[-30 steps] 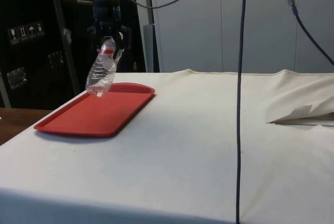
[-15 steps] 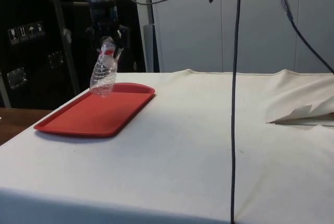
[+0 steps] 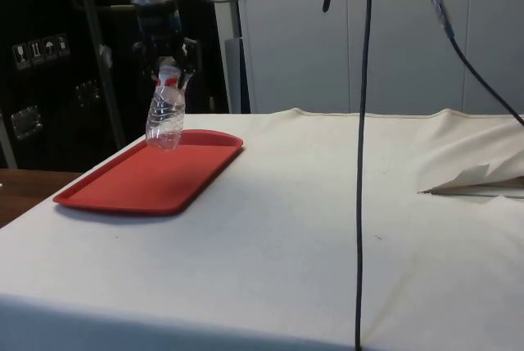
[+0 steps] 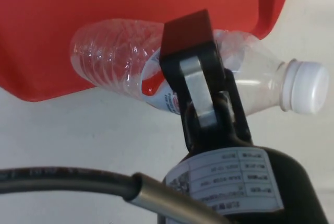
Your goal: Place the bottle upright on the tray.
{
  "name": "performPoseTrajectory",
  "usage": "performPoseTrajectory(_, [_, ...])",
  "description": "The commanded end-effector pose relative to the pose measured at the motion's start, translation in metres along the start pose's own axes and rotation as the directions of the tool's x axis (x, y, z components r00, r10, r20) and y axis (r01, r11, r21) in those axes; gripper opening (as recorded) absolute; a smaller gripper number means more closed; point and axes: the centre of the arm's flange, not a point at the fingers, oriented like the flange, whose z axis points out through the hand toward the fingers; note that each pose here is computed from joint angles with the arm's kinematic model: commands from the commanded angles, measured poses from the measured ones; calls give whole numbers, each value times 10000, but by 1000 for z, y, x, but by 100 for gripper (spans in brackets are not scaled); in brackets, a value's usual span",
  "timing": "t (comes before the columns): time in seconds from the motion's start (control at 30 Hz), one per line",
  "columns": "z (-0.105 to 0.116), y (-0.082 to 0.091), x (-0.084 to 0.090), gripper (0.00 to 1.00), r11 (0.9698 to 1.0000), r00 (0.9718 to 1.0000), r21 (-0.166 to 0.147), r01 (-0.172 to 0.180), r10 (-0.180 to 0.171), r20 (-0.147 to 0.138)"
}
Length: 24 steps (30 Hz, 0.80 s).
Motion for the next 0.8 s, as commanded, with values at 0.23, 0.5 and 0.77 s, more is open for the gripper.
performPoseTrajectory(0.23, [0,-8,-8,14,9999,9975,-92,70,-77,-708])
performPoseTrajectory(0.5, [3,-10,-12,14,9994,9931,-230,255,-280,-1142])
performPoseTrajectory(0.77, [16,-13,-22,14,9988,9857,-374,329,-386,-1639])
